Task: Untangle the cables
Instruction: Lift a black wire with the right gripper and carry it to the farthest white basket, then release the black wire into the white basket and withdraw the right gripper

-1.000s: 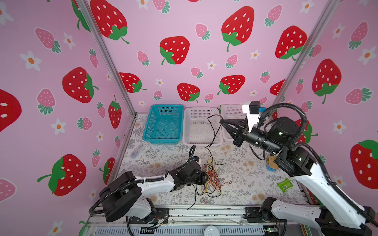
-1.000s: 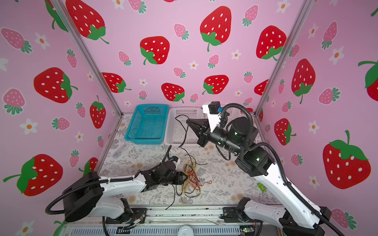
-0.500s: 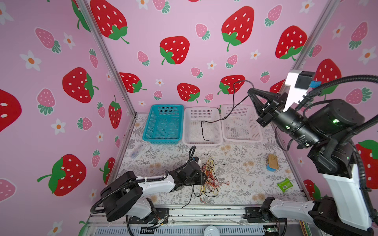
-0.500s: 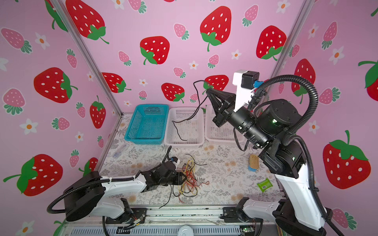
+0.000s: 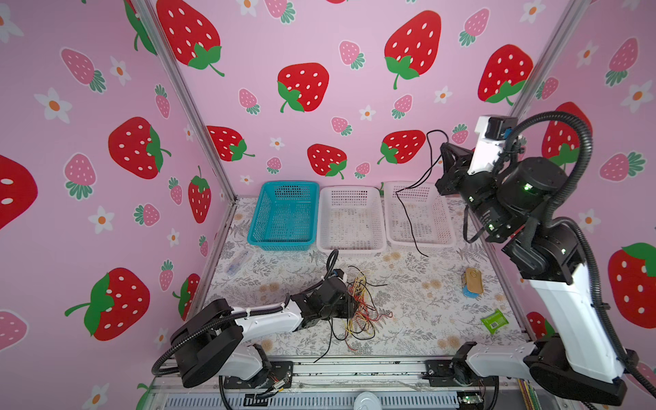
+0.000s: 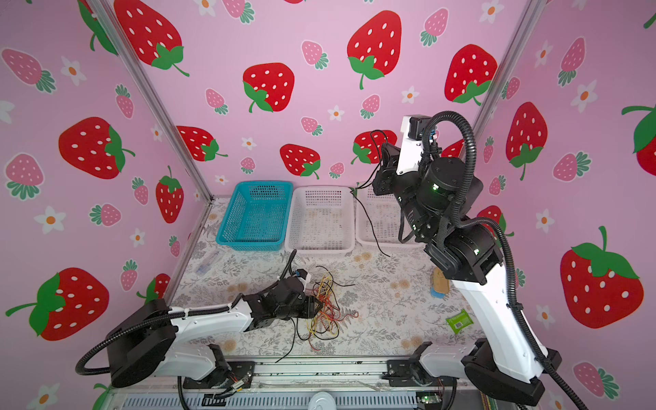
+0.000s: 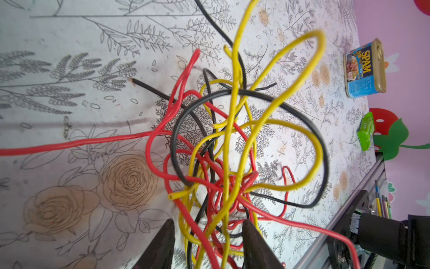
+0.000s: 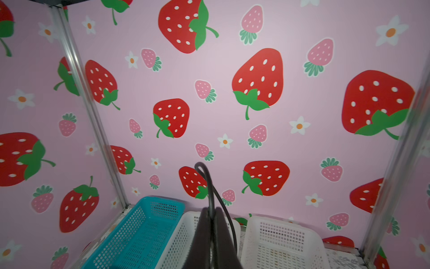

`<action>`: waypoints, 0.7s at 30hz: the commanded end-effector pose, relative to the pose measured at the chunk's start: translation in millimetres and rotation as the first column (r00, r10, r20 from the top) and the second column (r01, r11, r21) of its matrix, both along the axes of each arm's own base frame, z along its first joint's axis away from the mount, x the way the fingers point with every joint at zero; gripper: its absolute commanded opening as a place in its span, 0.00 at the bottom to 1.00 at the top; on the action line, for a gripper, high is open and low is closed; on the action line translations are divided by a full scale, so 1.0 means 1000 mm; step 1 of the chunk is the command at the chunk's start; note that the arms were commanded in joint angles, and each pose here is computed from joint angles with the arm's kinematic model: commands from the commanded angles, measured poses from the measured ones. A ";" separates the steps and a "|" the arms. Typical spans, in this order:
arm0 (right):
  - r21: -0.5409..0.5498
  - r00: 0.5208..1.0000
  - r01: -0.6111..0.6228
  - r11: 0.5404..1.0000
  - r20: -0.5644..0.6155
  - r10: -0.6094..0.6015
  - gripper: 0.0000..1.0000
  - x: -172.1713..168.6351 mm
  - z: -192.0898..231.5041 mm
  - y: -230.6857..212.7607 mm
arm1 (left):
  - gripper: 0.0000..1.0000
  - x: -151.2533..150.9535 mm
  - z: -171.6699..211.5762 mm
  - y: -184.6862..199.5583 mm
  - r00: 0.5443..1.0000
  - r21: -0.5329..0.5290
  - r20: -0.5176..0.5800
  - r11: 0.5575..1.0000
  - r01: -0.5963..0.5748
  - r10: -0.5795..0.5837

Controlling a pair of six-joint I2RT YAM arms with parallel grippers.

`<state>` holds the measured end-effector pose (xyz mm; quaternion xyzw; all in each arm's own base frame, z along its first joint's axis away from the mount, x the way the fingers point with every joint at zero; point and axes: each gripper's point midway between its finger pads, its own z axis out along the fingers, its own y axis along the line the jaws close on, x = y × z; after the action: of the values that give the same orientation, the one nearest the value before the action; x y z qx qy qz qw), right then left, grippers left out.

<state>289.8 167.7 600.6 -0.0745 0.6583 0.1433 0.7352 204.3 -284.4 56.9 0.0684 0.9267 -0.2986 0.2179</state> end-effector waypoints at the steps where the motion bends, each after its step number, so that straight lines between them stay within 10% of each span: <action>1: 0.023 0.995 0.101 0.995 0.003 -0.101 0.00 0.027 -0.001 -0.026 | 0.28 0.010 0.016 -0.005 0.999 -0.014 0.032 1.000 -0.012 0.013; 21: 0.041 0.942 0.263 0.964 -0.225 -0.248 0.00 0.170 -0.145 -0.072 | 0.26 0.012 0.028 -0.004 0.998 -0.039 0.049 0.999 -0.029 0.031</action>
<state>460.2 101.8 453.2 0.0366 0.7547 0.0591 0.6524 205.8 -283.5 64.7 0.0679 0.9247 -0.2995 0.2249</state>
